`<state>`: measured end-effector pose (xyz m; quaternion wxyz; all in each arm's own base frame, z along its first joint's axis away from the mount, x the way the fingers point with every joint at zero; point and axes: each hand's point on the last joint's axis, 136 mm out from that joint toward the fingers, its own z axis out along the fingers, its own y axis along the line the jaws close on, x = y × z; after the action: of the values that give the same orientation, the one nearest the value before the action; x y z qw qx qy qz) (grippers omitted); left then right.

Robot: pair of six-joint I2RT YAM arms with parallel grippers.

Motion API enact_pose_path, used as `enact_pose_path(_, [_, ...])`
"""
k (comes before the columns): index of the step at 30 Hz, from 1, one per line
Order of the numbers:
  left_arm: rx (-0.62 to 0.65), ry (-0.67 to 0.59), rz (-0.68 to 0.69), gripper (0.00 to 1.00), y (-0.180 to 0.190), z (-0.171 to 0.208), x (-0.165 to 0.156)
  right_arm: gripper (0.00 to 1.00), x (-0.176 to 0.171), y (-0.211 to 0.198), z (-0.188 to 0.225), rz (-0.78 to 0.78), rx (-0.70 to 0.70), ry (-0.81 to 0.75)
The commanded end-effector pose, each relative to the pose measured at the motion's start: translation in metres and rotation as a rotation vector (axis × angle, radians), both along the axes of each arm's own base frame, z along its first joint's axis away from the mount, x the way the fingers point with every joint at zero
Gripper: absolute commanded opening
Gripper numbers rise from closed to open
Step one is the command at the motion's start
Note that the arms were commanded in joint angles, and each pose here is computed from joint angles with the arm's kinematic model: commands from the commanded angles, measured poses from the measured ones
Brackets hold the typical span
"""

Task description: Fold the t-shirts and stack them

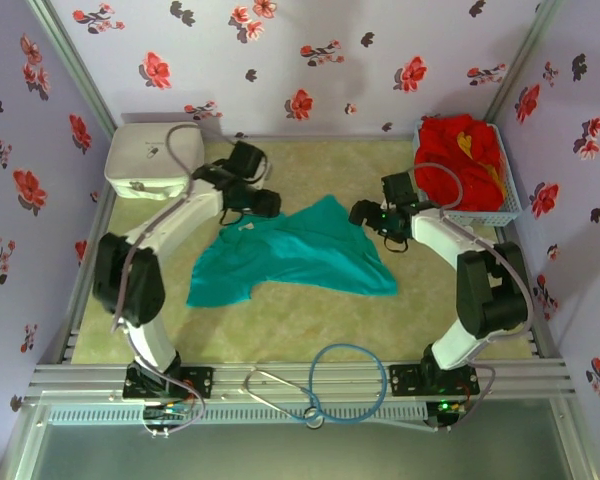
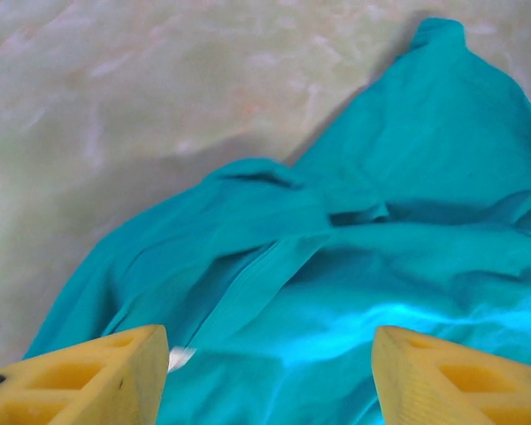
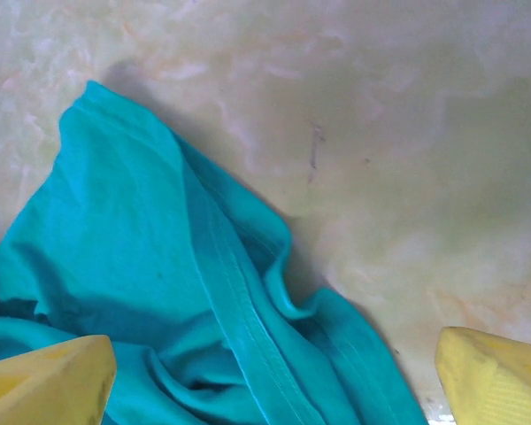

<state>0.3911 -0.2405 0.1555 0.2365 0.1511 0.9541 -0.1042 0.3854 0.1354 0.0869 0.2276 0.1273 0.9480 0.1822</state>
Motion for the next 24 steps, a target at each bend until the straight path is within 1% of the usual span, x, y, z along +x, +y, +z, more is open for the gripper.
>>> enact_pose_path(1, [0.134, -0.011, -0.076, 0.62, -0.009, -0.018, 0.009, 0.93, 0.011, 0.006, 0.005, 0.026, 0.018, -0.004])
enact_pose_path(5, [0.217, -0.010, -0.135, 0.62, -0.027, -0.041, 0.017, 0.92, 0.016, 0.009, -0.004, 0.020, 0.035, 0.032])
enact_pose_path(8, [0.247, 0.014, -0.161, 0.63, -0.040, -0.060, 0.019, 0.92, 0.022, 0.013, -0.010, 0.018, 0.049, 0.047])
enact_pose_path(10, [0.281, 0.032, -0.157, 0.62, -0.040, -0.072, 0.021, 0.91, 0.029, 0.016, -0.010, 0.020, 0.061, 0.036])
enact_pose_path(12, [0.323, 0.045, -0.141, 0.59, -0.034, -0.083, 0.024, 0.91, 0.036, 0.020, -0.014, 0.029, 0.062, 0.041])
enact_pose_path(15, [0.355, 0.060, -0.129, 0.51, -0.028, -0.093, 0.025, 0.89, 0.049, 0.030, -0.016, 0.083, 0.064, 0.066])
enact_pose_path(17, [0.359, 0.062, -0.122, 0.44, -0.026, -0.094, 0.024, 0.89, 0.061, 0.032, -0.013, 0.096, 0.042, 0.030])
enact_pose_path(19, [0.360, 0.060, -0.119, 0.35, -0.024, -0.095, 0.024, 0.89, 0.075, 0.035, -0.014, 0.110, 0.025, 0.000])
enact_pose_path(24, [0.366, 0.079, -0.106, 0.18, -0.016, -0.095, 0.021, 0.86, 0.097, 0.055, -0.026, 0.184, 0.032, 0.065])
